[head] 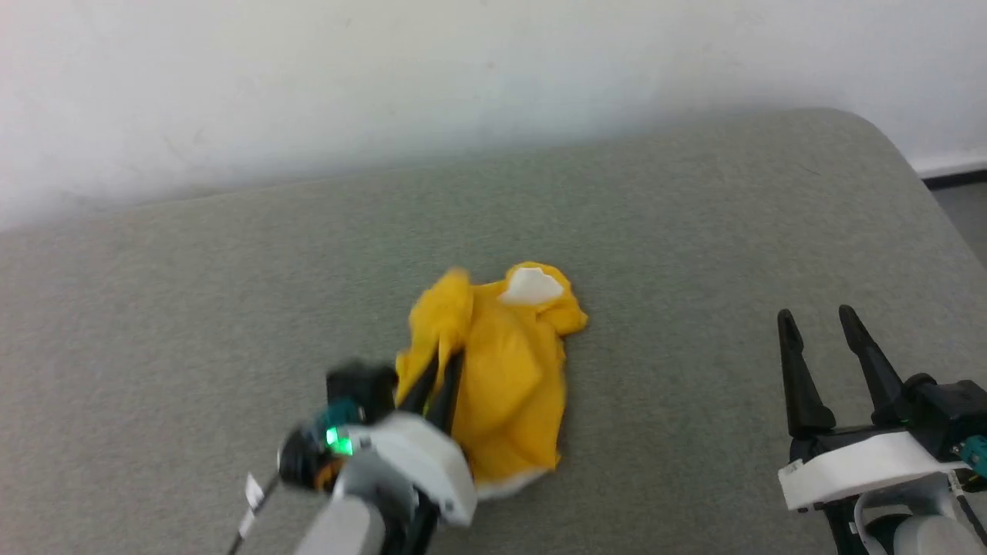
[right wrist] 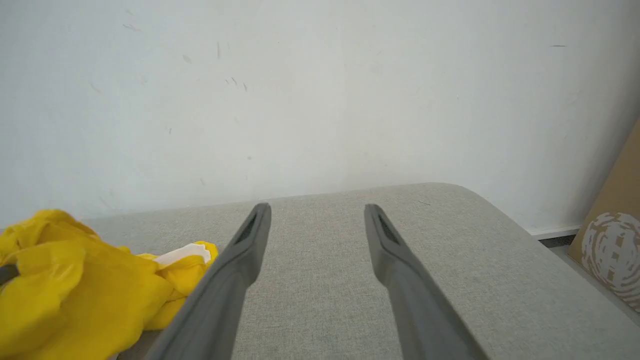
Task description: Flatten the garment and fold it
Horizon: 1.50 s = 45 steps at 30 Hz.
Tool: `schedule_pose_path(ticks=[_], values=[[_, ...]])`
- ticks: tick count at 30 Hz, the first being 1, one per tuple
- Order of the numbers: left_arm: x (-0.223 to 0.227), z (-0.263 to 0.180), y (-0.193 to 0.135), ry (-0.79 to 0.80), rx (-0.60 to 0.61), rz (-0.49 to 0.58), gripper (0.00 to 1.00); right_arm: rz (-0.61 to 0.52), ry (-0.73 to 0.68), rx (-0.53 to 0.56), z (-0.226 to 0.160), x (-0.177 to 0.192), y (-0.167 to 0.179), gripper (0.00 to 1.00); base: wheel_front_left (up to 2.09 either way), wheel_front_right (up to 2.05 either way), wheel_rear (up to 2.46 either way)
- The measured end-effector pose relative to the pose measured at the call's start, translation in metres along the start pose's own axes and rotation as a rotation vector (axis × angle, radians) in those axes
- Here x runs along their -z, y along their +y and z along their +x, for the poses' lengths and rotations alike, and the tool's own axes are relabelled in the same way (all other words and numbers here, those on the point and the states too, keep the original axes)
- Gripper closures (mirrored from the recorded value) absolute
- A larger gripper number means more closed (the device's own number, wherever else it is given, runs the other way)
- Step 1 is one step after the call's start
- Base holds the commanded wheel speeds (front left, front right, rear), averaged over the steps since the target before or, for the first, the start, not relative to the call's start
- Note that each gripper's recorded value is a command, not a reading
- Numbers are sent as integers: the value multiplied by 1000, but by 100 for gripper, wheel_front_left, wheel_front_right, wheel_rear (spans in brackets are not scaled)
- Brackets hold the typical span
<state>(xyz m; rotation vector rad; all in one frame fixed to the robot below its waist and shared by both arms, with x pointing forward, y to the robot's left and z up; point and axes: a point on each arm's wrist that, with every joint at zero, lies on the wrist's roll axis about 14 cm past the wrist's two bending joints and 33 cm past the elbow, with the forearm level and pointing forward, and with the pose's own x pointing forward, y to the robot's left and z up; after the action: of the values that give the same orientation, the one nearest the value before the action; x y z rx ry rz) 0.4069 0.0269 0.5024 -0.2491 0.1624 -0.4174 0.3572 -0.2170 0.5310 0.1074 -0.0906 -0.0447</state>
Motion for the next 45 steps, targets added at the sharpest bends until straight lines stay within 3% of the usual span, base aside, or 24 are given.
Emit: schedule_pose_path(ticks=[1, 2, 3, 4, 5, 9, 16, 21, 32, 39, 45], values=[[22, -4, 2, 54, -9, -7, 100, -1, 1, 12, -2, 0, -4, 0, 0, 0, 0], [42, -8, 1, 104, -11, -12, 82, -3, 2, 22, -4, 1, -7, 0, 0, 0, 0], [57, -12, 0, 142, -9, -15, 58, -4, 6, 29, -5, 2, -9, 0, 0, 0, 0], [69, -15, -2, 170, -6, -19, 17, -5, 13, 32, -6, 4, -10, 0, 0, 0, 0], [77, -16, -3, 185, -3, -23, 0, -5, 20, 33, -6, 6, -10, 0, 0, 0, 0], [71, -15, -8, 98, 12, -38, 0, -4, 33, 27, -6, 10, -8, 0, 0, 0, 0], [0, -14, -10, -179, 11, -33, 0, 0, 31, -5, -5, 9, 3, 0, 0, 0, 0], [-41, -25, 17, -305, -91, -1, 0, -6, 30, -27, -8, 5, 9, 0, 0, 0, 0], [-46, -83, 93, -318, -344, 128, 0, -13, 42, -66, -16, 1, 22, 0, 0, 0, 0], [-45, -99, 100, -325, -388, 127, 0, -22, 86, -119, -9, 10, 37, 0, 0, 0, 0], [-43, -101, 102, -326, -410, 107, 0, -48, 213, -301, 21, 32, 79, 0, 0, 0, 0]])
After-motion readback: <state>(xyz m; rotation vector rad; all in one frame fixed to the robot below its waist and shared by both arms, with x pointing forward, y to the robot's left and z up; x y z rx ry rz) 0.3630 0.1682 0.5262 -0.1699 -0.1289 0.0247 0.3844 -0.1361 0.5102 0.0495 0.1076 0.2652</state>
